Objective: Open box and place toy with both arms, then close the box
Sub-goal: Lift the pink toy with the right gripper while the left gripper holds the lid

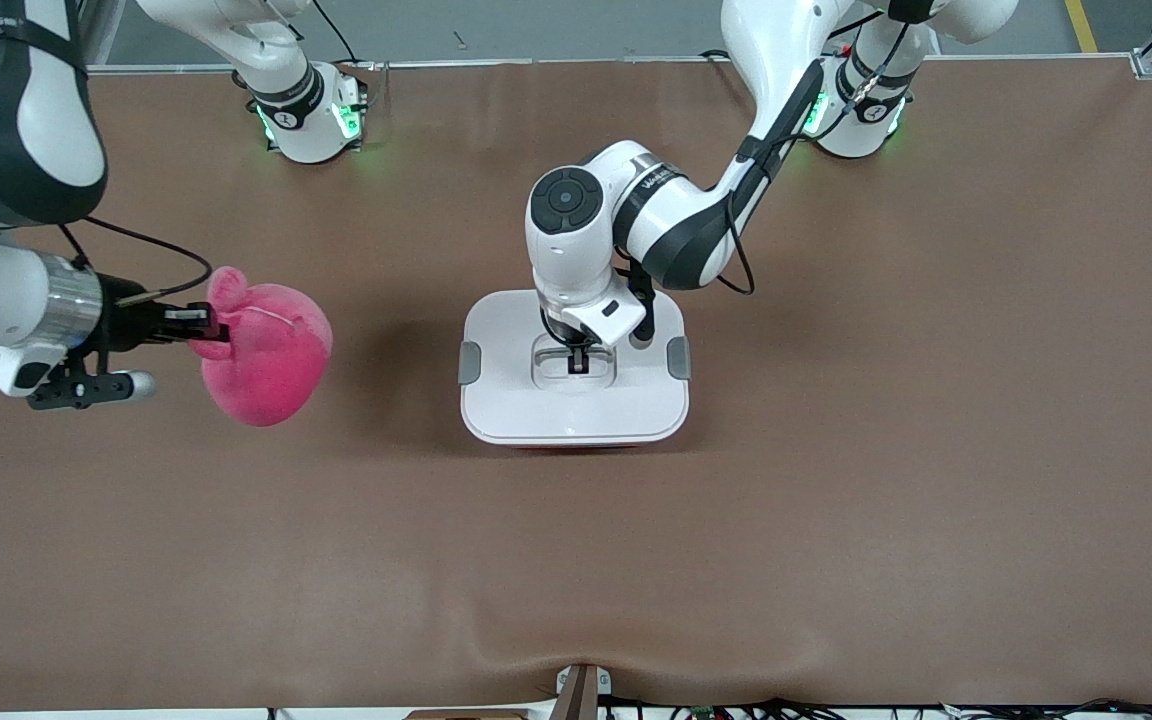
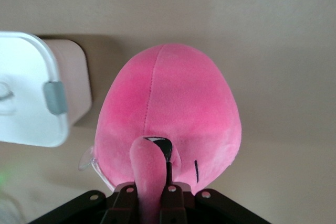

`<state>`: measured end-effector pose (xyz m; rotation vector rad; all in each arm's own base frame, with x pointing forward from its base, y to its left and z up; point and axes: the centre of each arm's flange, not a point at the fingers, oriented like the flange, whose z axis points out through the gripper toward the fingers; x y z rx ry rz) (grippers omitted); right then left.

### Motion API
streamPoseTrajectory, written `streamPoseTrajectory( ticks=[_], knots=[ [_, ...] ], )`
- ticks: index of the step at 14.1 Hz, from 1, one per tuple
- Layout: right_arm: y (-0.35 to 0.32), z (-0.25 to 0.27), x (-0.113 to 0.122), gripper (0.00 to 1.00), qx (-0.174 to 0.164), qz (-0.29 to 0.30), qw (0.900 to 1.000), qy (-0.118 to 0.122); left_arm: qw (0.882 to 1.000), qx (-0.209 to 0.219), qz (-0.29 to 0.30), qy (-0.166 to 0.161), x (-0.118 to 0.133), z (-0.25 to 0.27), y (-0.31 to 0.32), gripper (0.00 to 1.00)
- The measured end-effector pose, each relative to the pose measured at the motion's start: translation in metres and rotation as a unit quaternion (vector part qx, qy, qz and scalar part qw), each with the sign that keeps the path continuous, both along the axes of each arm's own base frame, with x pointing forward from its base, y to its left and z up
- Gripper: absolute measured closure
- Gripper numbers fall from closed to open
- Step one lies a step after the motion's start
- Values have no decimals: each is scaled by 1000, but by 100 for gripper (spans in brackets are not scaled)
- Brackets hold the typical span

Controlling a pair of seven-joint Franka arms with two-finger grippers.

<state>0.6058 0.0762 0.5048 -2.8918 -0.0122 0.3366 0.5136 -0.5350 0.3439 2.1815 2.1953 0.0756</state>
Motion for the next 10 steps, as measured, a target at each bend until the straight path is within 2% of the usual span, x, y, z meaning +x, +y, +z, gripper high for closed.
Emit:
streamPoseTrajectory(
  ticks=[2,4,7,10],
  knots=[
    [17,5,-1,88,-1,-22,1000,3,1000,0,-1,0,0,0,0,93],
    [13,5,1,88,14,-41,999,8,1000,0,-8,0,0,0,0,93],
    [-22,-3,7,88,26,-67,997,13,1000,0,-11,-1,1,2,0,93],
    [-62,-7,9,88,36,-55,998,8,1000,-3,-11,-4,2,6,1,93]
  ],
)
